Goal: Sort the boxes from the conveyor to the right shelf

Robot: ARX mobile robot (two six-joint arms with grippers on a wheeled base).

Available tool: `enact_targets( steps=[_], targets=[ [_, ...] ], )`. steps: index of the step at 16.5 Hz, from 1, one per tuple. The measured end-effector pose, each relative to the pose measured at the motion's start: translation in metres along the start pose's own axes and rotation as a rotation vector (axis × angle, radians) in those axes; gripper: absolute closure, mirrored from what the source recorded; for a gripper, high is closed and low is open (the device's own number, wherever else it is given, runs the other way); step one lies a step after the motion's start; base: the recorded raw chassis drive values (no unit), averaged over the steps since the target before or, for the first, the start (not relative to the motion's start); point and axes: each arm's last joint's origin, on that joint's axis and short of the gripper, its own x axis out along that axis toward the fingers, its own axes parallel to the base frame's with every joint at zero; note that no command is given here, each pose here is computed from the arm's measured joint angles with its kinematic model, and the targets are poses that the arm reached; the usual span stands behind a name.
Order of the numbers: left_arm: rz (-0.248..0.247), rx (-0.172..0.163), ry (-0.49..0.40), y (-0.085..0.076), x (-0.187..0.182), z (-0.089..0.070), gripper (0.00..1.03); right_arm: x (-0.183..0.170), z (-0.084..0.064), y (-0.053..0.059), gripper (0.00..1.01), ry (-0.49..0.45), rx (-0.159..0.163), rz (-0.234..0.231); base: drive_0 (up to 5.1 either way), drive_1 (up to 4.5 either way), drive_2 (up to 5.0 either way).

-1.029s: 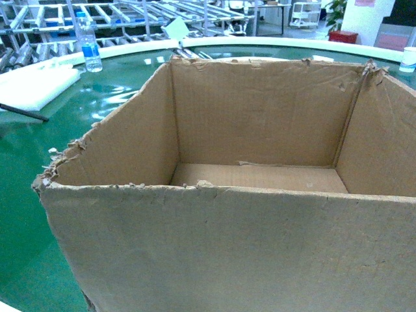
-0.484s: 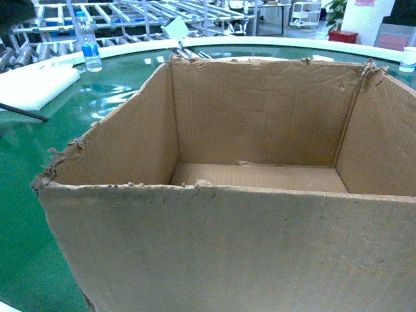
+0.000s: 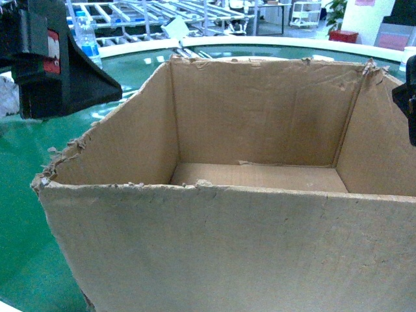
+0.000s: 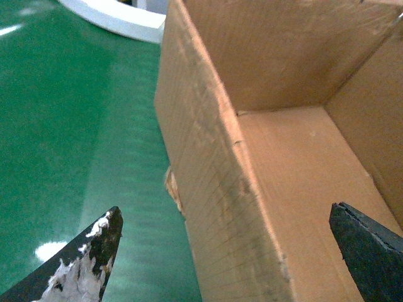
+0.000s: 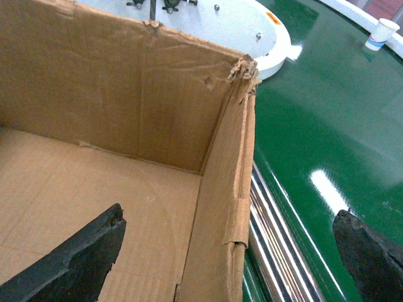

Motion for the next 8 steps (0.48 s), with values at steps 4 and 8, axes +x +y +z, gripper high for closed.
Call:
enact_targets(
  steps=[4, 8],
  targets=[
    [0.015, -0.058, 0.122, 0.005, 0.01, -0.013, 0.05, 0.012, -0.011, 0.01, 0.03, 0.058, -0.015, 0.003, 0.0, 0.0, 0.0],
    [0.024, -0.054, 0.177, 0.001, 0.017, -0.018, 0.05, 0.018, -0.015, 0.011, 0.03, 0.061, 0.006, -0.007, 0.0, 0.0, 0.0]
  ],
)
